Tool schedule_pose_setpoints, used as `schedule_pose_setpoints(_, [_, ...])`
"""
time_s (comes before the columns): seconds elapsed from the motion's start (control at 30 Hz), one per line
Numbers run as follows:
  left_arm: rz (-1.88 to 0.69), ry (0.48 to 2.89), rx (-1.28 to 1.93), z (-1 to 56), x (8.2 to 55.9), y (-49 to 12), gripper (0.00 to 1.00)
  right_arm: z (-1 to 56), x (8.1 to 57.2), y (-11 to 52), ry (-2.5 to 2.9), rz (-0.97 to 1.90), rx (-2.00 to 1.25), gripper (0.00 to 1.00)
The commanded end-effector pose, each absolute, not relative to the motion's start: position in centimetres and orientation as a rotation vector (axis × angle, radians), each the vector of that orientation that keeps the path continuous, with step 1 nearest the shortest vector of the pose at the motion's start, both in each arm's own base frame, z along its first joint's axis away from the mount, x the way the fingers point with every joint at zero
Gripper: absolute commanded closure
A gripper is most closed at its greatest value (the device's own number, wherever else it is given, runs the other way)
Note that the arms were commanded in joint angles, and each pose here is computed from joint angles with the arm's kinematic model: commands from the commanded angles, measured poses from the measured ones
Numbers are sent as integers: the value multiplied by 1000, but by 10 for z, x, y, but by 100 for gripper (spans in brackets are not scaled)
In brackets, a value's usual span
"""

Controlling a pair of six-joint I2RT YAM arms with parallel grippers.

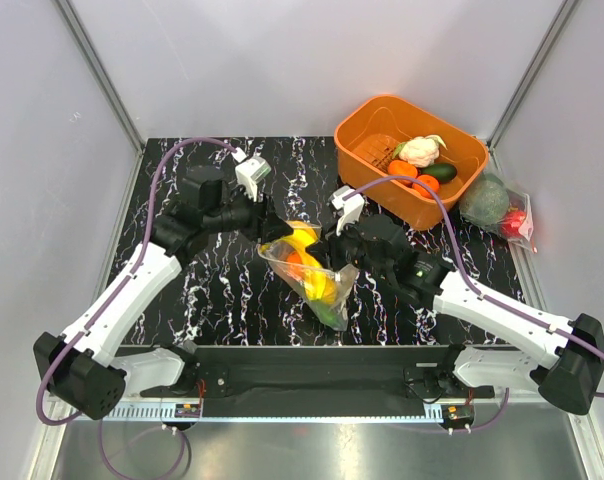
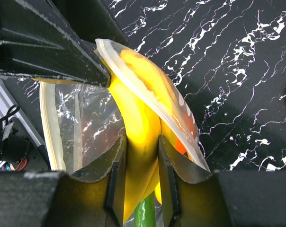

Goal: Open the zip-top bag and remove the fake food

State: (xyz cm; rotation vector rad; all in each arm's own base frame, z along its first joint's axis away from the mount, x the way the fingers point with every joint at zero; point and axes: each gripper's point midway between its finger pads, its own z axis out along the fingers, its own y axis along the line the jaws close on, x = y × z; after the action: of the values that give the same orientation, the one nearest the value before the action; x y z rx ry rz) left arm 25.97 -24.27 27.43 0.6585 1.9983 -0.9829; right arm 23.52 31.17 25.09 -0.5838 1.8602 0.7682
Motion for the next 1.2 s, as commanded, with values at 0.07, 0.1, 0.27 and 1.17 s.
schedule_pose_setpoints(0.07, [-970, 1874, 651, 305, 272, -242, 53, 268, 229, 318, 1787, 820, -618, 100])
schedule_pose_setpoints(0.1, [-969, 1874, 648, 306, 273, -242, 55, 268, 228, 318, 1789, 820, -620, 100])
schedule_pose_setpoints(0.27, [-988, 1894, 654, 300, 274, -243, 67, 268, 229, 317, 1786, 819, -617, 100])
schedule_pose_setpoints(1.17, [-956, 1977, 632, 266, 278, -240, 91, 291, 215, 319, 1709, 910, -634, 100])
